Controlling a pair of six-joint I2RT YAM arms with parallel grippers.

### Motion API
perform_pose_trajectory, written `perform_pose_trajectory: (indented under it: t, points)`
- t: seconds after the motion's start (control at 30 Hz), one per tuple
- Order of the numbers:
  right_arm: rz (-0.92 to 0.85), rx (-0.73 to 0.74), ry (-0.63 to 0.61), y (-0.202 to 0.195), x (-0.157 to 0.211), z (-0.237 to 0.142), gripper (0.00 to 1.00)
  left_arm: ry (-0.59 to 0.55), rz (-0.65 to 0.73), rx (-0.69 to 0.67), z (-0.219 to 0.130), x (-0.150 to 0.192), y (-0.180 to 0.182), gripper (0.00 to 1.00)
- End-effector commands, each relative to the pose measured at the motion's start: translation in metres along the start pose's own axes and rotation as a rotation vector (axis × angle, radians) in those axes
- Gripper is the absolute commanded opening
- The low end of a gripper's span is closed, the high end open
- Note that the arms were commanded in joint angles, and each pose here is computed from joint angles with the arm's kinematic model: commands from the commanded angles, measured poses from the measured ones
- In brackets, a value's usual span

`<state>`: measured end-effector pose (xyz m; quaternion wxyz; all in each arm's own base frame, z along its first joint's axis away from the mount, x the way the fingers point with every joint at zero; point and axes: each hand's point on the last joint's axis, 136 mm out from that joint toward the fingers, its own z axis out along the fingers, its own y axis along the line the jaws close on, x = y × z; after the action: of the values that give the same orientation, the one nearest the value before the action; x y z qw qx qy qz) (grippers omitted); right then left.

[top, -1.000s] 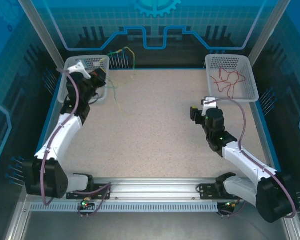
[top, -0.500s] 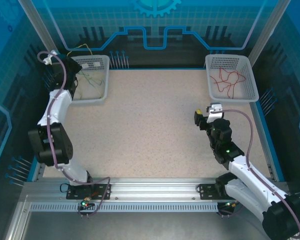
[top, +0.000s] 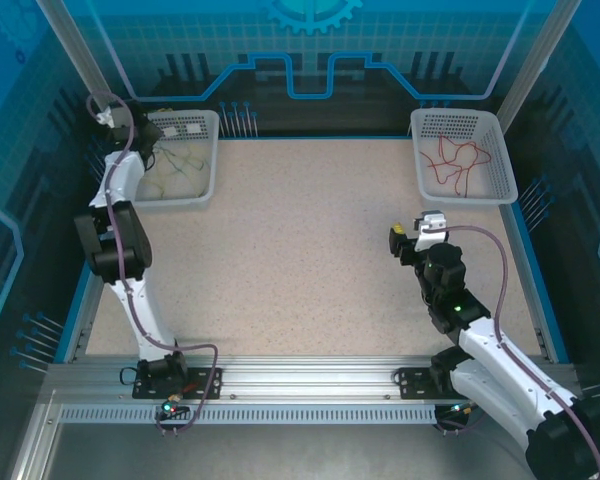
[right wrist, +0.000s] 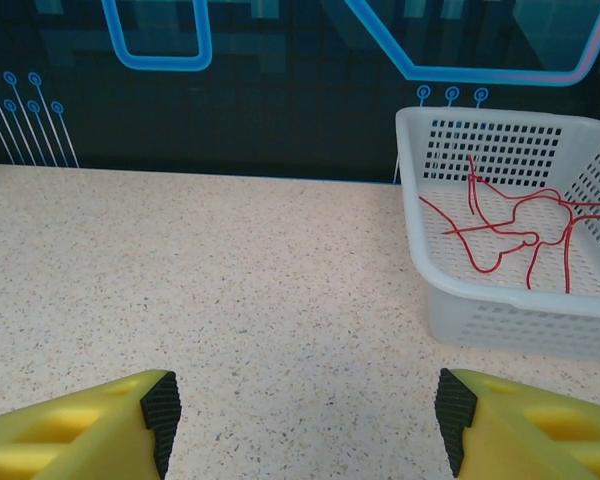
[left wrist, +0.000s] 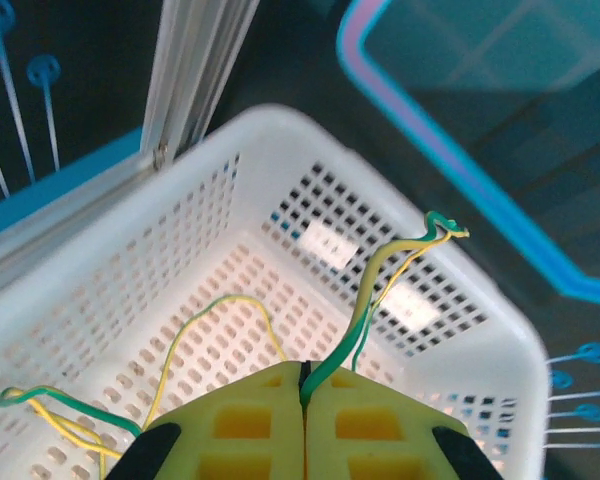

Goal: Untangle the cables

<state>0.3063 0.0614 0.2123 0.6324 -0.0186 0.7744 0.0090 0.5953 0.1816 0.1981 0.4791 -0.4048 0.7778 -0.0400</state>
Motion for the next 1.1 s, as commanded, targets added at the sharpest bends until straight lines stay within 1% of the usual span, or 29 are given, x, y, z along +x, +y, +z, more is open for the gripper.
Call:
perform_pose_trajectory:
  t: [0.0,0.1,0.2,0.3,0.33,0.37,0.4,0.47,0.5,0.57,0.63,0.8,0.87,0.93,1.0,1.07]
  points:
    - [-0.003,-0.026,-0.024,0.005,-0.004,-0.003,0.72,0.082,0.051,-0.064,0.011,0.023,0.006,0.00]
    - [-0.003,-0.028,-0.029,0.005,-0.004,-0.004,0.72,0.135,0.064,-0.111,0.021,0.044,0.018,0.00]
    - [-0.004,-0.036,-0.025,0.006,-0.003,-0.004,0.72,0.170,0.057,-0.107,0.030,0.063,0.024,0.00]
    - [-0.006,-0.038,-0.018,0.007,-0.003,-0.003,0.72,0.193,0.061,-0.122,0.034,0.072,0.030,0.00]
    - [-0.006,-0.039,-0.017,0.007,-0.003,-0.003,0.72,0.195,0.066,-0.121,0.034,0.072,0.030,0.05]
    - [-0.006,-0.039,-0.019,0.007,-0.003,-0.003,0.72,0.195,0.070,-0.118,0.032,0.071,0.029,0.13]
    - [-0.004,-0.039,-0.022,0.007,-0.004,-0.003,0.72,0.191,0.073,-0.113,0.030,0.069,0.026,0.25]
    - [-0.005,-0.040,-0.023,0.008,-0.005,-0.003,0.72,0.174,0.093,-0.091,0.021,0.061,0.017,0.41]
    - [-0.004,-0.042,-0.025,0.008,-0.006,-0.003,0.72,0.154,0.110,-0.088,0.015,0.054,0.012,0.49]
    - [-0.001,-0.044,-0.029,0.008,-0.008,-0.003,0.72,0.115,0.131,-0.078,0.002,0.041,0.003,0.60]
    - [0.000,-0.053,-0.027,0.010,-0.009,-0.002,0.72,0.074,0.138,-0.067,-0.014,0.025,-0.005,0.63]
    - [0.002,-0.053,-0.029,0.010,-0.012,-0.002,0.72,-0.044,0.166,-0.045,-0.068,-0.016,-0.022,0.68]
    - [0.009,-0.052,-0.036,0.010,-0.015,-0.002,0.72,-0.080,0.172,-0.028,-0.092,-0.027,-0.026,0.73]
    - [0.015,-0.053,-0.040,0.011,-0.015,-0.002,0.72,-0.098,0.160,-0.014,-0.114,-0.029,-0.025,0.74]
    - [0.019,-0.051,-0.048,0.010,-0.018,-0.001,0.72,-0.116,0.149,0.005,-0.136,-0.027,-0.021,0.80]
    - [0.020,-0.049,-0.043,0.010,-0.016,0.000,0.72,-0.127,0.136,0.005,-0.154,-0.023,-0.013,0.81]
